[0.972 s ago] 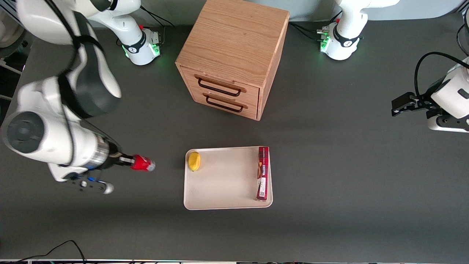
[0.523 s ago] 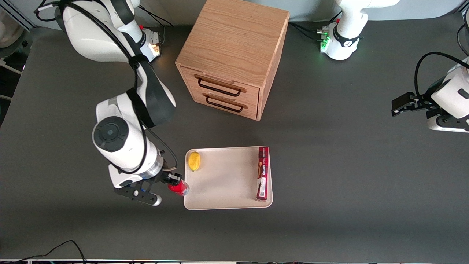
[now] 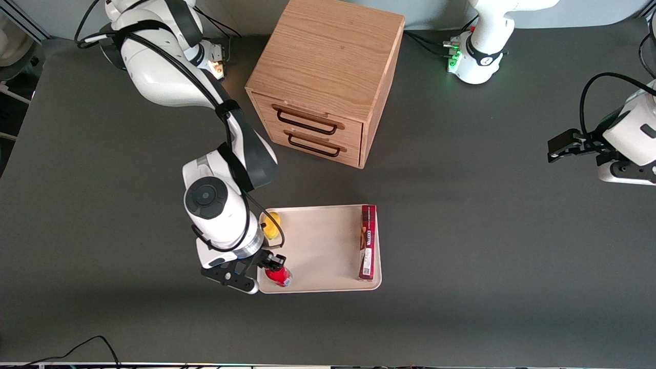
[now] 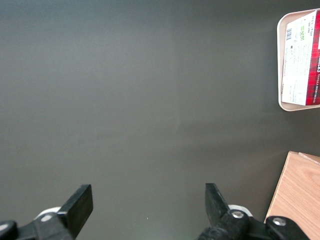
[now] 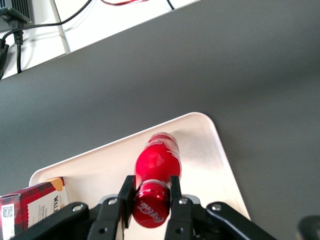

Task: Place coke bottle on tray
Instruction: 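Lower the bottle onto the tray beside the lemon and open the right gripper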

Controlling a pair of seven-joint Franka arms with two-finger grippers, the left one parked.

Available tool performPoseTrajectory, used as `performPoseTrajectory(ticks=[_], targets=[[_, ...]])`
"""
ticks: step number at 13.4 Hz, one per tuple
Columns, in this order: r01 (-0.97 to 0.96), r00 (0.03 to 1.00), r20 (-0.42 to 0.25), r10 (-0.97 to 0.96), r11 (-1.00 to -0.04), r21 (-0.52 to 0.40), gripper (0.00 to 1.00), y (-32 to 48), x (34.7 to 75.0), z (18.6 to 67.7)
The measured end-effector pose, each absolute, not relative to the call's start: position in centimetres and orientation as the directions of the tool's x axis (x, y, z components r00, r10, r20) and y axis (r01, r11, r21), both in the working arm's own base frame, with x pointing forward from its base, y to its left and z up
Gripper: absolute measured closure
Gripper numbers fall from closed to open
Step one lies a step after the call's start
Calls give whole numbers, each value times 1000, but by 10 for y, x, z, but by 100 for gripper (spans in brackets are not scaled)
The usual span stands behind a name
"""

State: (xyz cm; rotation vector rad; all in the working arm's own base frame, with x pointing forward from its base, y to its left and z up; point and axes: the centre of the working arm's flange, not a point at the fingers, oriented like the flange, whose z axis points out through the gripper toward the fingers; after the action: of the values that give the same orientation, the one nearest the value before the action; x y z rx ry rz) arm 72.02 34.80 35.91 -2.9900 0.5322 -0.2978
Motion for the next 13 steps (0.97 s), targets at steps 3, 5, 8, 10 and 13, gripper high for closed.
performPoseTrajectory(ticks=[3, 5, 8, 10, 13], targets=[[-332, 923, 164, -347, -937, -110, 69, 351, 721, 338], [-330, 925, 161, -344, -938, -105, 69, 353, 720, 330], [-329, 926, 162, -342, -939, -104, 54, 353, 720, 329], [-328, 926, 161, -341, -939, -102, 33, 354, 720, 328], [-333, 925, 160, -344, -938, -92, 1, 351, 720, 338]])
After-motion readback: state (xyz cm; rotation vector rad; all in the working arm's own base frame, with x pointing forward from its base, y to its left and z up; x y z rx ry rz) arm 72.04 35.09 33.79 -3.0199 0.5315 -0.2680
